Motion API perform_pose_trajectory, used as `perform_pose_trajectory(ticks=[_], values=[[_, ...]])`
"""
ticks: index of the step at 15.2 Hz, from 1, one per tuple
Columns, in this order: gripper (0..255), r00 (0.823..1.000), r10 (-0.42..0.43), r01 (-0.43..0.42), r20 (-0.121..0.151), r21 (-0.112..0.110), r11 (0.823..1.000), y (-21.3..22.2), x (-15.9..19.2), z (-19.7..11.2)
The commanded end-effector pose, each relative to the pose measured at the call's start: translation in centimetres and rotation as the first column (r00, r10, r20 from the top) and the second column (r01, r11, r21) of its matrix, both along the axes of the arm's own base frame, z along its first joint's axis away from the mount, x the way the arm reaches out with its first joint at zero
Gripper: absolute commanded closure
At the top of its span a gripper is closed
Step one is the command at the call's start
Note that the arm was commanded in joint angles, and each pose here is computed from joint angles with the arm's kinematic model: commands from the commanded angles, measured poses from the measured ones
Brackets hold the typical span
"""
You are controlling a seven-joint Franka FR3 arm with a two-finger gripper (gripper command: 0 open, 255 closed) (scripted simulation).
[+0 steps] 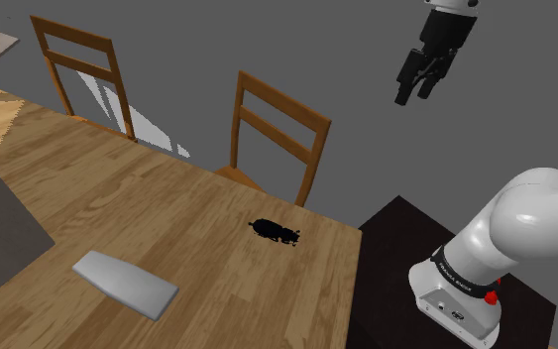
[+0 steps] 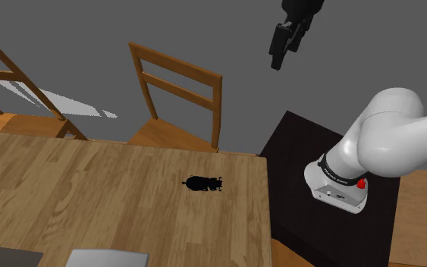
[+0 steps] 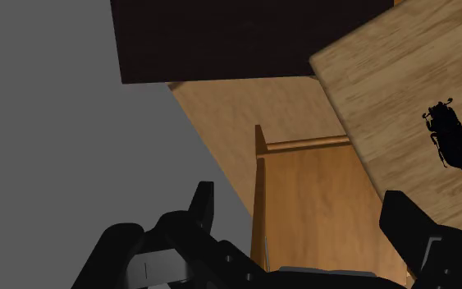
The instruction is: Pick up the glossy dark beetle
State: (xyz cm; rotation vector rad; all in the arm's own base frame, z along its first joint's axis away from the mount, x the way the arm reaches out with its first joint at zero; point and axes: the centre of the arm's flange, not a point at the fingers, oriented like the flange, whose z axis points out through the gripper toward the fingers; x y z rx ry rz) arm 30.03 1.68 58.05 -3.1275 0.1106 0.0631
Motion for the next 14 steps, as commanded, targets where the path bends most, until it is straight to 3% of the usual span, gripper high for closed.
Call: perform_pose_trajectory(ticks=[1, 14], values=[[0, 1.000, 0.000, 0.000, 0.000, 0.000, 1.000, 0.0, 0.0, 0.0], [0, 0.982, 0.188, -0.188, 0.031, -0.005, 0.982, 12.0, 3.5, -11.7]])
